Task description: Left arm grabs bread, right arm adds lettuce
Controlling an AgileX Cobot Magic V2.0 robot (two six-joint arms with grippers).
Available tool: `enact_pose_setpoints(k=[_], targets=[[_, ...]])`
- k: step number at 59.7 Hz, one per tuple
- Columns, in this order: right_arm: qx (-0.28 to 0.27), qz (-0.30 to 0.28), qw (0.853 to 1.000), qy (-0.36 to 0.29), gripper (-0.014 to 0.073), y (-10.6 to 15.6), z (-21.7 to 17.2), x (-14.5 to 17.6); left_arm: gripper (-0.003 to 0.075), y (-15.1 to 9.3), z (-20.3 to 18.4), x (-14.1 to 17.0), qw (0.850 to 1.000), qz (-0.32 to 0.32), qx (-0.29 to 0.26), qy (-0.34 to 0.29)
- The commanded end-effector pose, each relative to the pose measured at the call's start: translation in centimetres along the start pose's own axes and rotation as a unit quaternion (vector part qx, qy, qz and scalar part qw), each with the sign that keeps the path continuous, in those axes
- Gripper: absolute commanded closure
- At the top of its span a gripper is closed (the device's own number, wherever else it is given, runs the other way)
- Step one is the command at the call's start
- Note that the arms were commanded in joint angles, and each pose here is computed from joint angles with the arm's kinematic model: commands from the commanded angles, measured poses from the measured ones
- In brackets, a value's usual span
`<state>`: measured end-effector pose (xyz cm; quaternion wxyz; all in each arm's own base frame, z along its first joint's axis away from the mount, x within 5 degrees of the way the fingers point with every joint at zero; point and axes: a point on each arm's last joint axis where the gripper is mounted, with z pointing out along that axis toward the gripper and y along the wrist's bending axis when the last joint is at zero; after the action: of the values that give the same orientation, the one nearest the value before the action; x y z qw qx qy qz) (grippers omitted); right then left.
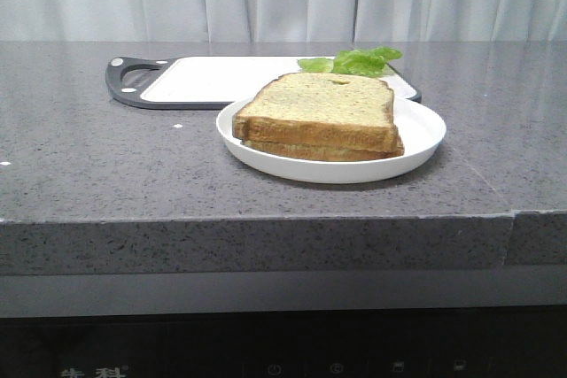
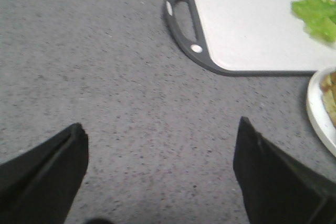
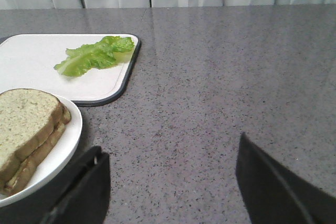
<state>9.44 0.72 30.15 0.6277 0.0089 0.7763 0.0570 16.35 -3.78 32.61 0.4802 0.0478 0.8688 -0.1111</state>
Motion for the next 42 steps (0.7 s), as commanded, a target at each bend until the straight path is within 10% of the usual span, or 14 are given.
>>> enact_pose_setpoints(k=[1, 42], targets=[[0.007, -0.011, 0.999, -0.053, 0.0071, 0.0, -0.3, -1.9, 0.0158, -2.0, 1.0, -2.9, 0.999, 0.006, 0.046, 0.002], [0.007, -0.011, 0.999, -0.050, 0.0071, 0.0, -0.3, -1.8, 0.0158, -16.7, 14.9, -7.0, 0.960, 0.088, 0.198, 0.179]])
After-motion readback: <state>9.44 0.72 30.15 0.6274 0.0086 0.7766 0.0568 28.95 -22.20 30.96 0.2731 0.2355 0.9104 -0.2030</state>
